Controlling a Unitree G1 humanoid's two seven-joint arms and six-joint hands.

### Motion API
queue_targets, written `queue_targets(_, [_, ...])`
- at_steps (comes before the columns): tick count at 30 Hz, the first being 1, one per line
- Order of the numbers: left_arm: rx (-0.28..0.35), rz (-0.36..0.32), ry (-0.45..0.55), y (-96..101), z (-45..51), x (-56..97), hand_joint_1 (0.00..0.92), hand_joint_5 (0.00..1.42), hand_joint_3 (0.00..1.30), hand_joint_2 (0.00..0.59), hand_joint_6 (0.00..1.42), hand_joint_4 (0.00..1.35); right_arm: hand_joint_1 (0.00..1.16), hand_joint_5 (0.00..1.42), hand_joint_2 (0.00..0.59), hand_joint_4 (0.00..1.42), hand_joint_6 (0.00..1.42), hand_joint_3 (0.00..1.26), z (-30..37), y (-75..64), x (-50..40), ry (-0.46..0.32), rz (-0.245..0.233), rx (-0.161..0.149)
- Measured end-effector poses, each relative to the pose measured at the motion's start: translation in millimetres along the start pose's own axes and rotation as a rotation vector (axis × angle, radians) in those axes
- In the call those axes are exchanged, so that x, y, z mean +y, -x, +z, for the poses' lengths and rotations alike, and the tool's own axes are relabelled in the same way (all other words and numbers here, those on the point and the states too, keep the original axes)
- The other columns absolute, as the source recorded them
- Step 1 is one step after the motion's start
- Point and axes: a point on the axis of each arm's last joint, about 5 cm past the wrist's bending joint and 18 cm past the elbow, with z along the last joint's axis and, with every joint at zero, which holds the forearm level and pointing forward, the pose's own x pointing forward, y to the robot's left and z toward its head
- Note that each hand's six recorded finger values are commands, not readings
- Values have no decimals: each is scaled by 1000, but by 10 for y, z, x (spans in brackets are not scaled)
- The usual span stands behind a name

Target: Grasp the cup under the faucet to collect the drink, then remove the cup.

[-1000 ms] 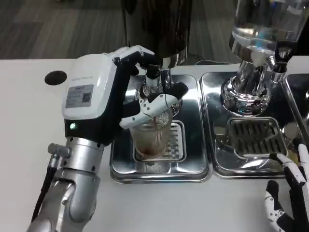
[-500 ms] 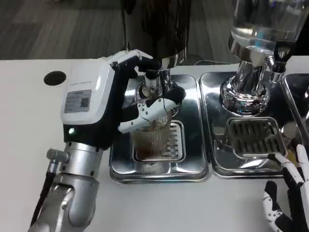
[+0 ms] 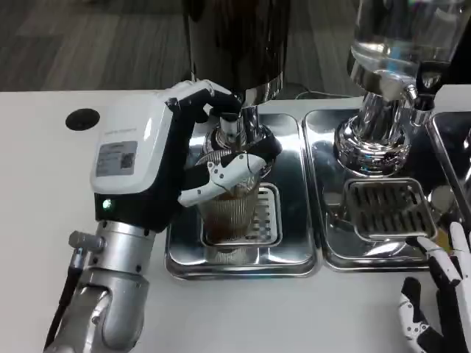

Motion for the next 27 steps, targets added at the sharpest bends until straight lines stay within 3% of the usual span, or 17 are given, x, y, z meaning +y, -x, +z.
queue_targets(12, [3, 1, -1, 18, 14, 3, 10, 589, 617, 98, 526, 527, 437, 0, 553, 11, 131, 259, -13, 20, -2, -4, -4, 2])
queue_targets(27, [-14, 3, -72, 42, 27, 0, 0, 556, 583, 99, 506, 487, 439, 0, 553, 11, 119, 259, -14, 36, -1, -7, -14, -1])
